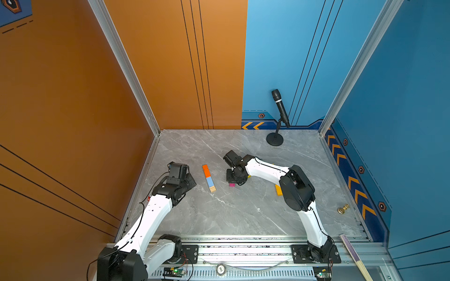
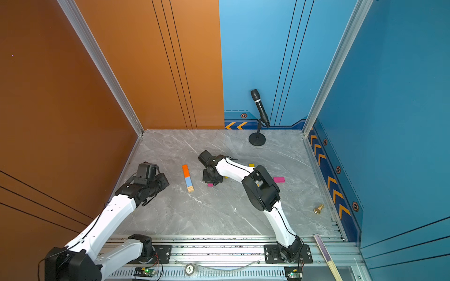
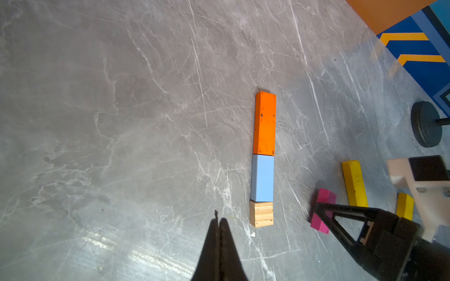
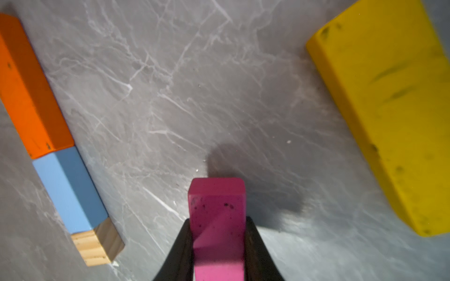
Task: Assemble the letter v with building blocks
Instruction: Assemble the building block at the center of the board.
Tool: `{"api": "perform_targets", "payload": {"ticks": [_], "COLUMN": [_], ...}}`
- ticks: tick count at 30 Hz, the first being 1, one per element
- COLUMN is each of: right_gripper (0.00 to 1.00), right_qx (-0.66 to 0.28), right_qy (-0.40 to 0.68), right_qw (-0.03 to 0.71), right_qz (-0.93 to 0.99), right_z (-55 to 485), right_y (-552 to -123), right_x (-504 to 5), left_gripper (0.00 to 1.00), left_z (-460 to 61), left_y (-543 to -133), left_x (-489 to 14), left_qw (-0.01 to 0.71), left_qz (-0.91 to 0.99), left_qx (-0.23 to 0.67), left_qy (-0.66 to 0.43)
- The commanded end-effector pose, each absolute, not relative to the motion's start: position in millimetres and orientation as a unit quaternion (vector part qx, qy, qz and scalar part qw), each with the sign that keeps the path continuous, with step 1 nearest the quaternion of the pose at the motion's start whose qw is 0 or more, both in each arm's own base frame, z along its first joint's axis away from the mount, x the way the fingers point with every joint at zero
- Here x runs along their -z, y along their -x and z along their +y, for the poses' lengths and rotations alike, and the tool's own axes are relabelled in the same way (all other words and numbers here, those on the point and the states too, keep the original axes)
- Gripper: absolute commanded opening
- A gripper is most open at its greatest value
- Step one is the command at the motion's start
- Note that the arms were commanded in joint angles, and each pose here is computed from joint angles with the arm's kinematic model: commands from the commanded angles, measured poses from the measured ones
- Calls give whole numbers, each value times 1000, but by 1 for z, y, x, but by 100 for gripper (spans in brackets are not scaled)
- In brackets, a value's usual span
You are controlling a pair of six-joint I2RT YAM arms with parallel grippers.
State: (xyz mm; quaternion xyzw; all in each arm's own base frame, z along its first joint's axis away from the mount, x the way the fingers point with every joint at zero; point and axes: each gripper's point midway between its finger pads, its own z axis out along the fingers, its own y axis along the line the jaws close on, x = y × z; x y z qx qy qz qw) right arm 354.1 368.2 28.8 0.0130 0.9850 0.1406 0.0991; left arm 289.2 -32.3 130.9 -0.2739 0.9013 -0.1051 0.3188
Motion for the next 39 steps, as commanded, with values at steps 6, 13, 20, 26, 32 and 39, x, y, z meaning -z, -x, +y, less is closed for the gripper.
{"api": "perform_targets", "payload": {"ticks": [6,13,20,26,32,39], "right_gripper": [26,51,59,42,41,42], "right_qx": [-162,-171,-201,-224,-235,-258], "right_qy": [-74,-76,-75,-83,-78,-77], "right_qw": [101,99,91,64,56,50], "right_qz": [979,977,972,969,967,962], "right_z": [388,391,399,405,414,422], "right_y": [-362,-363,-360,-347,-340,-341], "right_x": [-31,-34,-44,-36,-35,-42], "left_gripper": [0,0,0,0,0,0], "left_z": [-25,-24,-22,-22,-22,-23], "left_y": [-283,-282,-280,-280,-280,-279], "left_x": [-130,-131,-133,-132,-134,-134], "left_qw": [328,331,335,334,336,336], "left_qz": [901,899,897,897,896,895], "left_qx": [94,96,98,99,101,104], "left_qy": [269,269,271,273,272,275]}}
